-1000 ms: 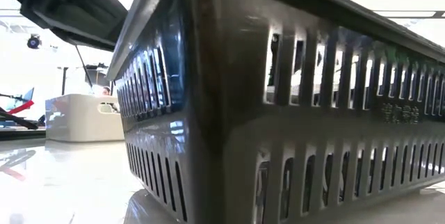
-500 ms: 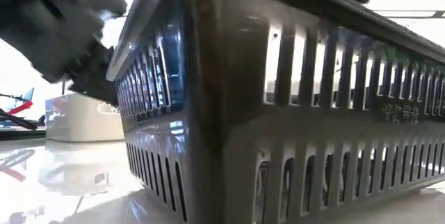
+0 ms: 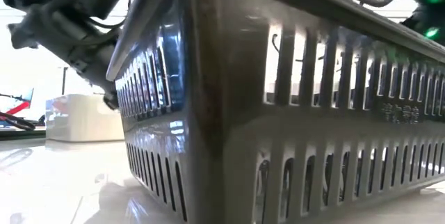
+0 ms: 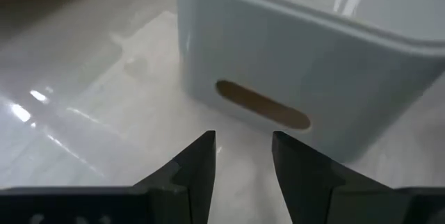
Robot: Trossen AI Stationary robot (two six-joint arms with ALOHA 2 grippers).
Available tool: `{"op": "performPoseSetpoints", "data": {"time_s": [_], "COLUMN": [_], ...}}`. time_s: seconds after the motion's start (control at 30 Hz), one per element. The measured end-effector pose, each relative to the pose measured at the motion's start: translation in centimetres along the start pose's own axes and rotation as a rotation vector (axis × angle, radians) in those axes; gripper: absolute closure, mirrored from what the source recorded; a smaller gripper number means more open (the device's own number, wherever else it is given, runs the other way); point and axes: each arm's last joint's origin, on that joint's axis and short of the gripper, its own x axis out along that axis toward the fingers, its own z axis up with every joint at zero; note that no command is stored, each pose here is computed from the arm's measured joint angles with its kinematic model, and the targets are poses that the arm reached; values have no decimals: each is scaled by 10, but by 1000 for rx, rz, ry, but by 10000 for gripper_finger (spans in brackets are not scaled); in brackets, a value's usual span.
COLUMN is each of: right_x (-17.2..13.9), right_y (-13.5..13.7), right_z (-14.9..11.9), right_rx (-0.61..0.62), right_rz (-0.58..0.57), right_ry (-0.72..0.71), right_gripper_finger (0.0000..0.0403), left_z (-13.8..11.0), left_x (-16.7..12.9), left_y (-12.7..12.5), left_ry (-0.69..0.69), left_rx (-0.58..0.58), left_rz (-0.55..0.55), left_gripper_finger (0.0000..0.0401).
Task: Stack baskets on shelf by color
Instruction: Adjust the bottom gray bin
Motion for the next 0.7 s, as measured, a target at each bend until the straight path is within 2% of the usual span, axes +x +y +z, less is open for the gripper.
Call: {"op": "performPoseSetpoints", "data": {"time_s": [0.13, 0.33, 0.47, 0.7], "right_x": [5, -10, -26, -45], "right_y": [9, 24, 34, 35], "right_z": [10, 25, 34, 51], "right_rx": [-21, -95, -117, -88], "right_rz": [127, 198, 200, 119], "right_ry": [-67, -83, -82, -88], "right_gripper_finger": [394, 394, 394, 394], "left_z": [7, 9, 14, 30], "left_x": [3, -2, -18, -62], "left_y": [-1, -8, -15, -19], "left_ry": [0, 22, 20, 7], "left_rx": [13, 38, 26, -70], "left_rz": [-33, -75, -138, -241], "left_gripper_finger": [274, 274, 274, 274]}}
